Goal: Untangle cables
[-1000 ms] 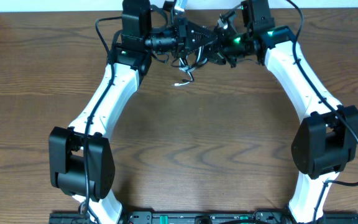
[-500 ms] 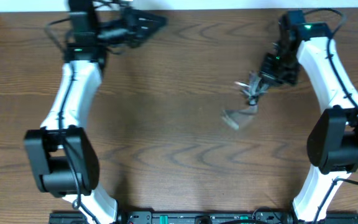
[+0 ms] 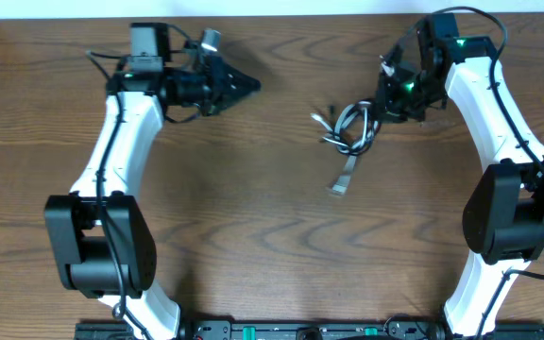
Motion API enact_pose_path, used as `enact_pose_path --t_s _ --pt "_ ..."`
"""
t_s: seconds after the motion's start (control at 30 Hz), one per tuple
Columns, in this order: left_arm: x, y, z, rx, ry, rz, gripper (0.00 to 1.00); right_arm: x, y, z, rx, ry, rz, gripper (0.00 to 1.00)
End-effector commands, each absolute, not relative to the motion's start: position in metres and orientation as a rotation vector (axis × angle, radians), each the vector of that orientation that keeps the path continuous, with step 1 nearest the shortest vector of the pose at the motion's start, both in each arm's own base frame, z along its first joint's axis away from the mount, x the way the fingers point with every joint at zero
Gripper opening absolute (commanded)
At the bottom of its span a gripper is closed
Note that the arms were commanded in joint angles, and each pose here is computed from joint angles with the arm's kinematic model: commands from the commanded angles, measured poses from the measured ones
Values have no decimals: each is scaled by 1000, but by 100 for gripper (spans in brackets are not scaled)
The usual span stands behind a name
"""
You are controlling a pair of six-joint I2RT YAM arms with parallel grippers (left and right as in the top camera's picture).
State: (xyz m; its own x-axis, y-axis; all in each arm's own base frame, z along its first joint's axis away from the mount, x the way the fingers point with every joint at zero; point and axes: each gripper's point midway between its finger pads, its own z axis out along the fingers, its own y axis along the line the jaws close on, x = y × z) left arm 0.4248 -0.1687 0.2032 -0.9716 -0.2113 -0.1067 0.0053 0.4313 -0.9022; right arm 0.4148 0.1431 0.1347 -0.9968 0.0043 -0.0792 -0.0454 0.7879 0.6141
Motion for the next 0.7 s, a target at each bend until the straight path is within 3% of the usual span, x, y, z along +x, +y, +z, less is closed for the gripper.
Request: enact_pose_path --t_s 0.0,0.17,0.23,0.27,0.3,0.67 --pt "424 -171 181 -113 2569 -1275 8 417 155 162 -107 2759 1254 1" --pt "408 -185 164 -99 2678 -1170 8 418 156 156 -142 2753 1255 1" --pt "402 -194 163 -64 2691 -1174 13 417 158 155 -160 2753 1257 1" --pt "400 -200 161 -28 2695 -1173 23 416 162 158 -193 2730 1289 1" --pt "398 -205 159 4 2698 -1173 25 415 166 162 -222 2701 1332 1" --pt "383 -262 128 144 2740 -1366 34 416 164 169 -206 2665 1397 1"
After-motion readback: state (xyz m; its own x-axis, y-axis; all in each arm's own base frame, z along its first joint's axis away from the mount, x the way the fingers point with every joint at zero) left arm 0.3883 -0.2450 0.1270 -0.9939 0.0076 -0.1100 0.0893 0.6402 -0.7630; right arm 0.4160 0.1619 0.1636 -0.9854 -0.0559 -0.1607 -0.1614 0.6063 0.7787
